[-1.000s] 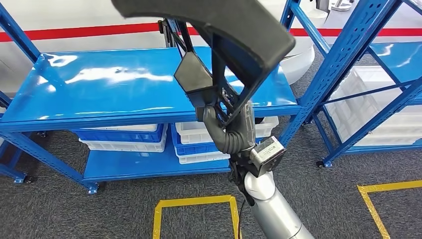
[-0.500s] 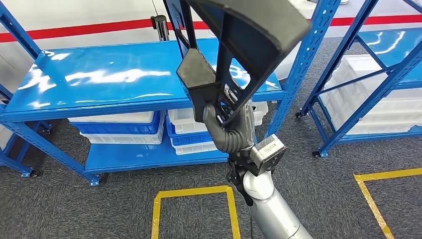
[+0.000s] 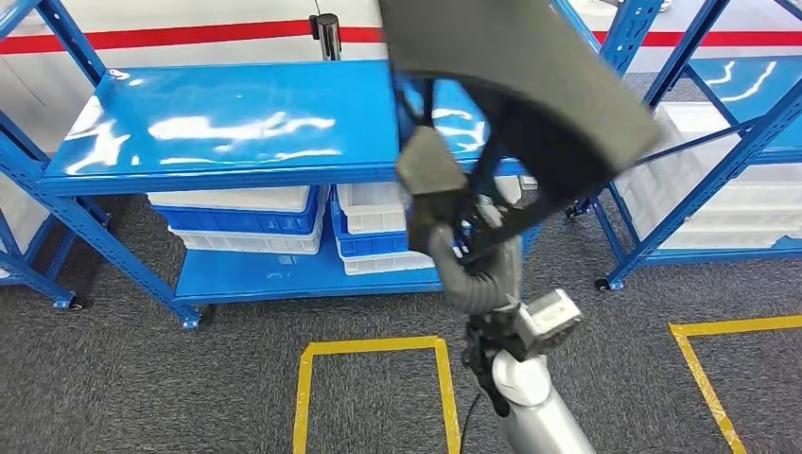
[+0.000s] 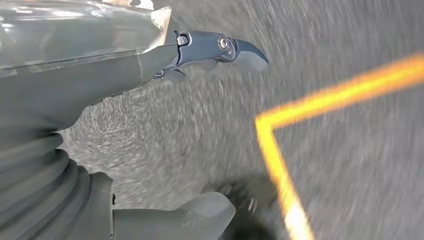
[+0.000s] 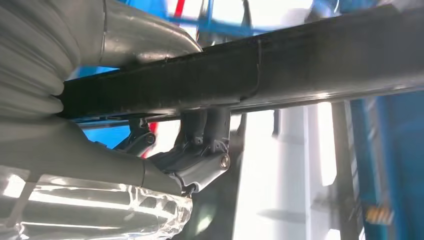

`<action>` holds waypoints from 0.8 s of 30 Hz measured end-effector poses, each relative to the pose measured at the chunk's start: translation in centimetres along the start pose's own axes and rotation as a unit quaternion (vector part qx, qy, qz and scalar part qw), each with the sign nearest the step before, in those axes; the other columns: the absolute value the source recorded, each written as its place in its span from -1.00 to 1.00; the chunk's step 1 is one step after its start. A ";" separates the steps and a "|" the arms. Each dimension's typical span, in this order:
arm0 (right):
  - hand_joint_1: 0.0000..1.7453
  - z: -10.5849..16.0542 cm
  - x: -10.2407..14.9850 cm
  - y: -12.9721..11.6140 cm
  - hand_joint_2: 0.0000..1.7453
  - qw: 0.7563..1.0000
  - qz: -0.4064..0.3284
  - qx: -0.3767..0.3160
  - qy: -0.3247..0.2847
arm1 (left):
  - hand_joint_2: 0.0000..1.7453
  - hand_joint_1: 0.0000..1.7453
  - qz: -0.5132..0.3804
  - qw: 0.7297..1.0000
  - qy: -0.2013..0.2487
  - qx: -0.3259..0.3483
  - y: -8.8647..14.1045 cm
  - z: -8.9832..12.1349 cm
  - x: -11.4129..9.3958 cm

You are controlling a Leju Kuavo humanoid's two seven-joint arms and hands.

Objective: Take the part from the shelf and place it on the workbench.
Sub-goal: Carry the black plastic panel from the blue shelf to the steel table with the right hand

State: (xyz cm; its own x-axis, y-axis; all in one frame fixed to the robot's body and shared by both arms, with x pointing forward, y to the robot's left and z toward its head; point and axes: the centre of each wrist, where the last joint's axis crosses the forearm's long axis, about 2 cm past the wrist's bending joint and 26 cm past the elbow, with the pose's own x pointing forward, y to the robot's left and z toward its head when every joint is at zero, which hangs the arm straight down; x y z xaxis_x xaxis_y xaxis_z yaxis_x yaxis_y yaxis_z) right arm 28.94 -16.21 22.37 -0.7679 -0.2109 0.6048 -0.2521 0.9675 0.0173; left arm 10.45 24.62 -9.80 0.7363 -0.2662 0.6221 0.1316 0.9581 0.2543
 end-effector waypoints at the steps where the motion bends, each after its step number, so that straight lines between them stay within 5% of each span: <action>1: 0.96 0.8 0.4 -0.9 1.00 1.000 0.009 -0.011 0.000 | 1.00 -1.00 -0.016 1.000 -0.003 -0.013 -0.4 -0.1 0.5; 9: 0.96 2.5 1.4 -4.8 1.00 0.999 0.026 -0.030 -0.004 | 1.00 -1.00 -0.060 0.997 -0.032 -0.039 -0.8 -0.6 2.0; 24: 0.96 3.0 2.3 -4.8 1.00 0.997 0.064 -0.043 -0.018 | 1.00 -1.00 -0.082 0.994 -0.045 -0.049 -0.3 -1.0 2.5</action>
State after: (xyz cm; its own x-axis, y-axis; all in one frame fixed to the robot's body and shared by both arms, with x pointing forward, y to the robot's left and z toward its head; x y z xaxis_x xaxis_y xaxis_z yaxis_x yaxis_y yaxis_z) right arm 26.63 -21.73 21.27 -0.8122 -0.0874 0.5769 -0.0995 0.9950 0.0107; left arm 12.93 23.74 -9.07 0.6377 -0.4229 0.6438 0.3123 0.9060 0.2859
